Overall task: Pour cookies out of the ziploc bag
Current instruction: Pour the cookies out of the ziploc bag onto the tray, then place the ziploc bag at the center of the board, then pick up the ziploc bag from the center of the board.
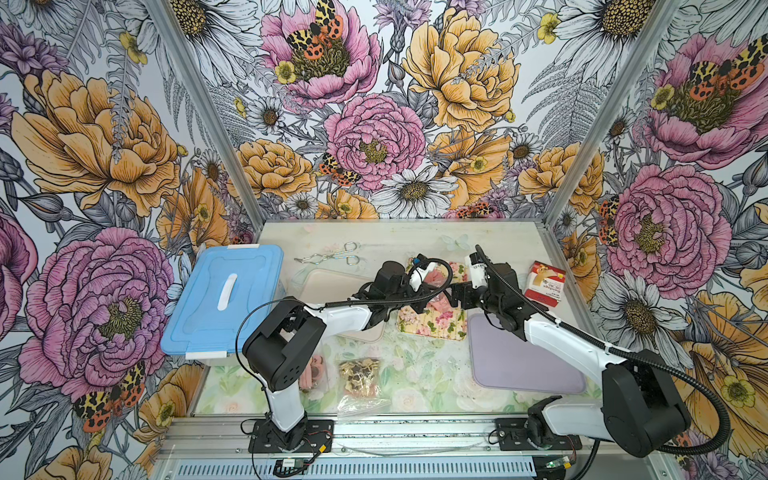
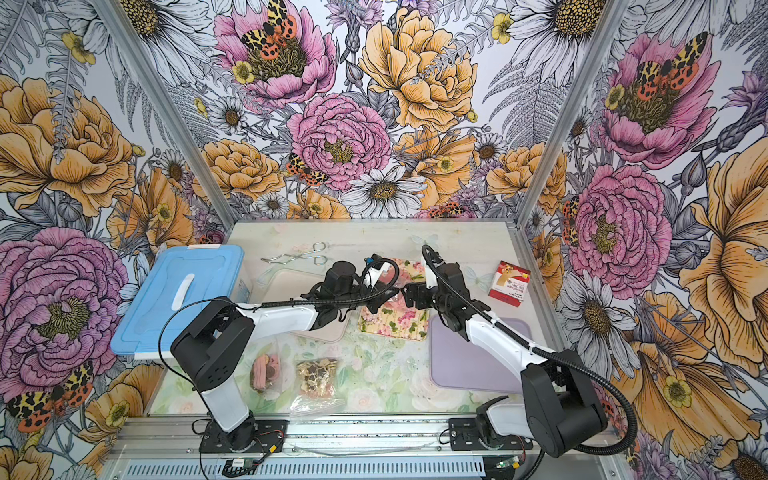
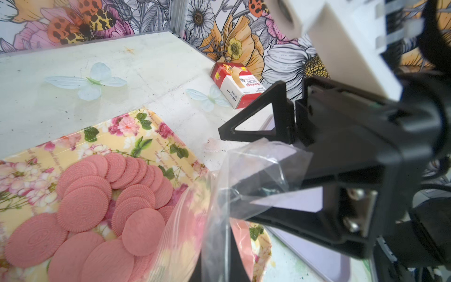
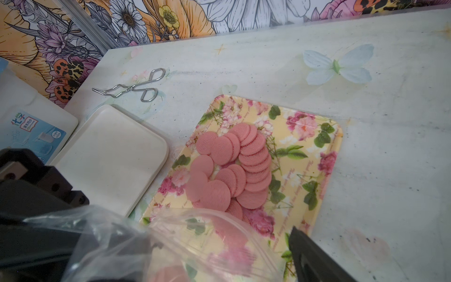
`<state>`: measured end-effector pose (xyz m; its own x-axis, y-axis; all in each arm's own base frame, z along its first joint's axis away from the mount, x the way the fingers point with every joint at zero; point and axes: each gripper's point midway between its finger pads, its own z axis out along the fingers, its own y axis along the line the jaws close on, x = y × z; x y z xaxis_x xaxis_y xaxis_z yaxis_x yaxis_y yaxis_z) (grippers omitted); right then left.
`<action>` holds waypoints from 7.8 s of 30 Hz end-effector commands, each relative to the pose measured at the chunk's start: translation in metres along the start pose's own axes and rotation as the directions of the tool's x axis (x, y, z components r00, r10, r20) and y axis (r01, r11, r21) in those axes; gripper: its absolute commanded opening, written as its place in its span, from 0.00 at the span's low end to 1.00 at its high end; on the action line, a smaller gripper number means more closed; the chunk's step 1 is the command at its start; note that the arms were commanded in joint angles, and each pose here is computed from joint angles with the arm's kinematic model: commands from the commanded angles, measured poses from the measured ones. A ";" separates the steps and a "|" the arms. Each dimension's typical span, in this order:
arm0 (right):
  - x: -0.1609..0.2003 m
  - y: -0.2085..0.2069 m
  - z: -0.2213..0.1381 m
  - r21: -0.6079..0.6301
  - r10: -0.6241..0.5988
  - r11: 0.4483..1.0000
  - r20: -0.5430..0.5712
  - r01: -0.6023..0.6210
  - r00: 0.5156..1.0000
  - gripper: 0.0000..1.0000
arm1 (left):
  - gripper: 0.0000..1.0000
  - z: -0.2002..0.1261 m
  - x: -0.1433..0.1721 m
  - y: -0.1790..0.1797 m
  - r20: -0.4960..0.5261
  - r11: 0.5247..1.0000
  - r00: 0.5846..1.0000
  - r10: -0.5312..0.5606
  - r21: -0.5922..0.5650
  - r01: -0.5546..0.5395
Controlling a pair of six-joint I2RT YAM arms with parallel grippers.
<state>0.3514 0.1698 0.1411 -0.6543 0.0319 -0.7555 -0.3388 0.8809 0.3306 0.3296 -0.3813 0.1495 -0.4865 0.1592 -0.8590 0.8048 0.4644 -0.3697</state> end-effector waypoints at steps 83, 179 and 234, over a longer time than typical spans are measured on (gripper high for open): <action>-0.060 -0.068 -0.176 -0.020 0.307 0.938 0.508 -0.345 0.805 0.93 | 0.47 0.229 0.014 -0.019 -0.159 0.986 0.978 0.137 -0.077 -0.151; 0.002 -0.017 -0.094 0.013 0.225 0.973 0.135 -0.229 0.965 0.83 | 0.99 -0.179 -0.016 -0.048 0.122 0.901 0.975 0.188 -0.415 -0.122; 0.245 0.265 -0.026 -0.096 -0.851 0.524 -0.018 0.846 0.525 0.64 | 0.99 -0.289 -0.042 -0.030 0.379 0.753 0.884 0.272 -0.657 0.050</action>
<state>0.0723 0.3926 0.0460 -0.0669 -0.7591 -0.6475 -0.8323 0.4004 -0.3834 0.2281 -0.1514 0.3010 -0.0858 -0.0772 -0.9933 0.3643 0.9255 -0.1034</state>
